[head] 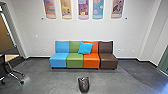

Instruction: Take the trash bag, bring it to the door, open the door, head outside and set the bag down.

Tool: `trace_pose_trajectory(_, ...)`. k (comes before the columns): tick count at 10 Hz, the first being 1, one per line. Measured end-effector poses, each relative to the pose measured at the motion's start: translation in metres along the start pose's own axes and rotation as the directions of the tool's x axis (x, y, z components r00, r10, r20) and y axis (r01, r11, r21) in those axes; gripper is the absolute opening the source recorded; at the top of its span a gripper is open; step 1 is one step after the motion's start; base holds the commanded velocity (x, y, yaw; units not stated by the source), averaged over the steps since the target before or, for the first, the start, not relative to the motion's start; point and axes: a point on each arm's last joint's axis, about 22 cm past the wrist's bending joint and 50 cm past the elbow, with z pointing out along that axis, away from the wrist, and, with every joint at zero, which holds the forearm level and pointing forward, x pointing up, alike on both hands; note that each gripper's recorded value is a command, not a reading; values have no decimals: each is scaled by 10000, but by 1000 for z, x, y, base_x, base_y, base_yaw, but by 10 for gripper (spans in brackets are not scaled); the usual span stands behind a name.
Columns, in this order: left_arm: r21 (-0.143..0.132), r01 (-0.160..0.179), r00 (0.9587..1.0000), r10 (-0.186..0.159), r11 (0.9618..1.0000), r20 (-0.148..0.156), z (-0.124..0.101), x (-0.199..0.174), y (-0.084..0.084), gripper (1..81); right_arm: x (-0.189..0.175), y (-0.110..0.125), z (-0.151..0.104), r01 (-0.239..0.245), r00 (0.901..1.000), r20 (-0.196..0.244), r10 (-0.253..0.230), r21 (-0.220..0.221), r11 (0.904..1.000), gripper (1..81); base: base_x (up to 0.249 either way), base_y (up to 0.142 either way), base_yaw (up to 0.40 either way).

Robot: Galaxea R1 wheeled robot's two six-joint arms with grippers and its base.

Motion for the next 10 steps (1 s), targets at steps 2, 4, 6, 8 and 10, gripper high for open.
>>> trace_pose_trajectory(2,0,1,10000,-1,10000,2,0,0,0,811,0,0,0,-1,10000,6,1,5,10000,811,136,0,0)
trace_pose_trajectory(4,4,1,10000,-1,10000,2,0,0,0,811,0,0,0,-1,10000,2,1,0,10000,811,136,0,0)
trace_pose_trajectory(6,0,1,10000,-1,10000,2,0,0,0,811,0,0,0,-3,10000,-2,3,0,10000,811,136,0,0)
trace_pose_trajectory(8,0,1,10000,-1,10000,2,0,0,0,811,0,0,0,-31,10000,-6,31,-5,10000,811,136,0,0)
trace_pose_trajectory(10,0,1,10000,-1,10000,2,0,0,0,811,0,2,0,-39,10000,2,39,-38,10000,811,136,0,0)
